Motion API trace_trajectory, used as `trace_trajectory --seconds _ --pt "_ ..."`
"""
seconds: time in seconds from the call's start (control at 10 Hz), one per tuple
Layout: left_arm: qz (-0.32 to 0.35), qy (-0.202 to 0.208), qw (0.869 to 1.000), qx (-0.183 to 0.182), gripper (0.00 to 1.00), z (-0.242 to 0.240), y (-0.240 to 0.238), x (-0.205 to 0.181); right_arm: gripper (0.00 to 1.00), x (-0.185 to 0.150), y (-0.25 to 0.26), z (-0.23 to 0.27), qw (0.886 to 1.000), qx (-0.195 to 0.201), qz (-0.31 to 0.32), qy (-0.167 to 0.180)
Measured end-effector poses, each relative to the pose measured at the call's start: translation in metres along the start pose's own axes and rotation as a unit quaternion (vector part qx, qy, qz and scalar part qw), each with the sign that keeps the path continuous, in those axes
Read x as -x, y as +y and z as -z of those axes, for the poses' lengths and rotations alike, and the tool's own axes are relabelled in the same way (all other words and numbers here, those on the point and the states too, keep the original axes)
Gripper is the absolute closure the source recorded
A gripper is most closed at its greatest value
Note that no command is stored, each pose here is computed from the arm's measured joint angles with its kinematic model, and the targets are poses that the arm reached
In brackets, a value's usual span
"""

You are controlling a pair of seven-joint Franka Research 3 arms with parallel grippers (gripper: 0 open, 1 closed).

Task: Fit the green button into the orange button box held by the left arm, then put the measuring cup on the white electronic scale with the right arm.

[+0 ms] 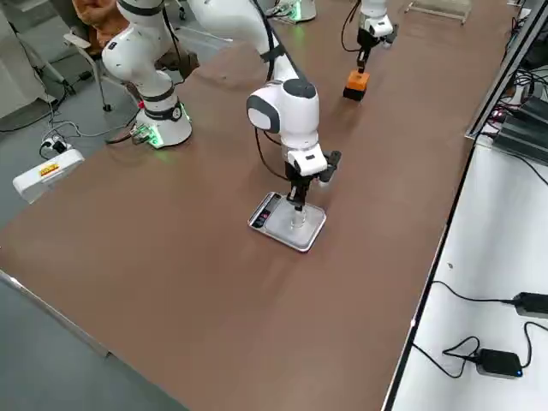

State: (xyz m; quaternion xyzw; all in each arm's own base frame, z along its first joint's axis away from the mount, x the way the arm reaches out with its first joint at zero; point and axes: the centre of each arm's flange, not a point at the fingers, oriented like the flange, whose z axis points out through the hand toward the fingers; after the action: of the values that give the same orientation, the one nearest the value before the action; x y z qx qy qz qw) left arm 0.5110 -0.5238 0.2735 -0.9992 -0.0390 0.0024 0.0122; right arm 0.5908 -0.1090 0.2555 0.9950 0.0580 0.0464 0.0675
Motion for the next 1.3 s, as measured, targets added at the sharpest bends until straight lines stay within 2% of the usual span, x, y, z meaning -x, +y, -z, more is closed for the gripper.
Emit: trace_trajectory --seconds 0.5,1.3 --pt "-0.01 0.007 1.0 0.005 0.99 -0.008 0.0 0.002 0.72 0.0 0.0 0.0 1.0 0.0 0.0 -0.001" --pt "-0.012 0.009 1.0 0.01 0.99 -0.014 0.0 0.005 0.67 -0.009 0.001 0.01 1.0 -0.004 0.002 -0.011"
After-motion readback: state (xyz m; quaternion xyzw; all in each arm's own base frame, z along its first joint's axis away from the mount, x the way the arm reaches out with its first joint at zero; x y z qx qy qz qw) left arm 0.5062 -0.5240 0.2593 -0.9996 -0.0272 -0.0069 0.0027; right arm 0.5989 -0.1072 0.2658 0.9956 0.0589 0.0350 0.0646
